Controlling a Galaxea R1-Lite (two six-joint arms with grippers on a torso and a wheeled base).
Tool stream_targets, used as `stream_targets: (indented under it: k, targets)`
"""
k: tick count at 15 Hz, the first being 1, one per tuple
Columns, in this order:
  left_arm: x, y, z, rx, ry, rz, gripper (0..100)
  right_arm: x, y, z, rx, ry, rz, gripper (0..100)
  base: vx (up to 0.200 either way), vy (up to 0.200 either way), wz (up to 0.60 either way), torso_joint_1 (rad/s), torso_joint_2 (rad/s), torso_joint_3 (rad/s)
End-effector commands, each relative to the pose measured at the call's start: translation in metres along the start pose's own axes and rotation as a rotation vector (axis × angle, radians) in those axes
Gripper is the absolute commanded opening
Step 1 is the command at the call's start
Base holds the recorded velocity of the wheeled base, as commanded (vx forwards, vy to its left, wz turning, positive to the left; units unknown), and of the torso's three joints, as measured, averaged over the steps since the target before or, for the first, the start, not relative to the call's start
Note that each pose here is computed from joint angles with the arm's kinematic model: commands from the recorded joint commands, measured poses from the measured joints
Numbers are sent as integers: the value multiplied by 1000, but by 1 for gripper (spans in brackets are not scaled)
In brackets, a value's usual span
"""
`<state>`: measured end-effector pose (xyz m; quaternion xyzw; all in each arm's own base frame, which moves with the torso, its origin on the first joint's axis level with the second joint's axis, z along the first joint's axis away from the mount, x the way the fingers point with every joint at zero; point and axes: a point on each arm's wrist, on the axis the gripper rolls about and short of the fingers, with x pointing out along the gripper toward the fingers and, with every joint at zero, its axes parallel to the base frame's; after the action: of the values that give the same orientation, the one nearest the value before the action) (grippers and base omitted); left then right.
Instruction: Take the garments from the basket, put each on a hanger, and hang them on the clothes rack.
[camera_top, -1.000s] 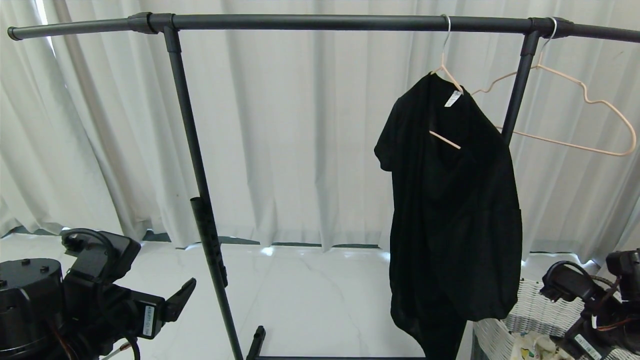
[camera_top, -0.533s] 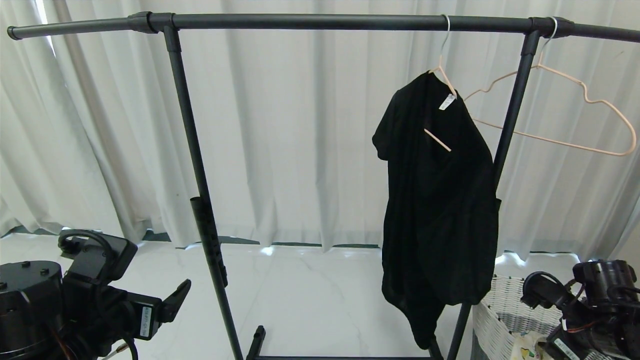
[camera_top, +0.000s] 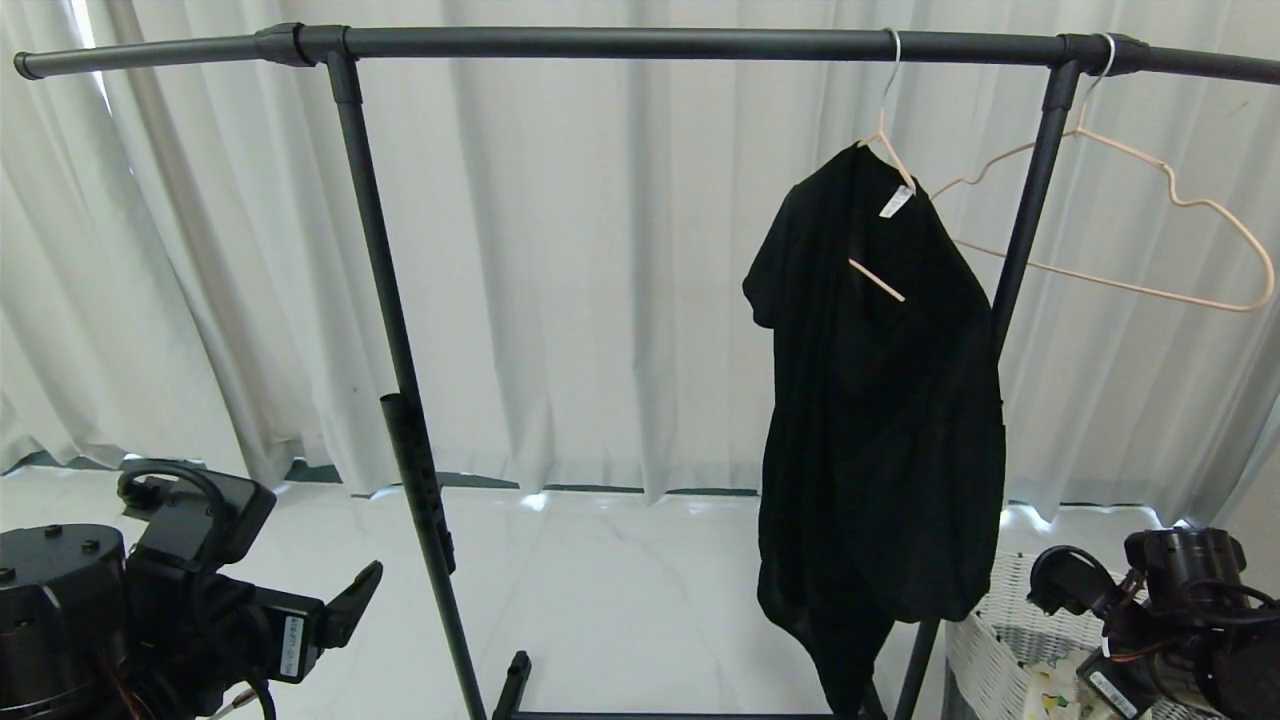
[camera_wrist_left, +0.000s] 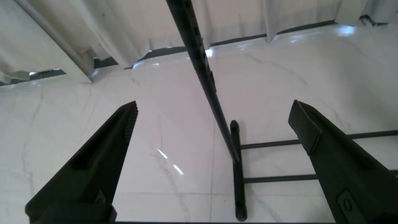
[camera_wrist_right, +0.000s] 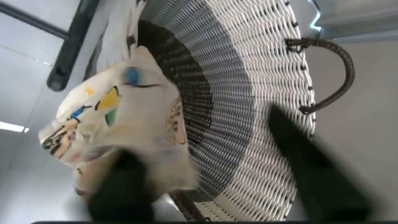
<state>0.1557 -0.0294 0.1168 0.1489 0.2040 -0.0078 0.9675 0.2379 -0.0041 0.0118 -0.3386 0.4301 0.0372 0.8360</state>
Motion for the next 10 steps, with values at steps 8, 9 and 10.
stream_targets:
  k: [8,9,10]
  targets:
    - [-2,-4,2,8,-15,-24,100,-151,-37,7,154,-100,-18,0,0,0,0,0,0,0]
    - [-2,-5,2,9,-17,-35,100,-179,-46,12,162,-113,-3,0,-200,0,0,2,2,7]
    - [-2,-6,3,10,-21,-39,100,-199,-53,17,177,-117,13,0,-200,0,0,12,7,2]
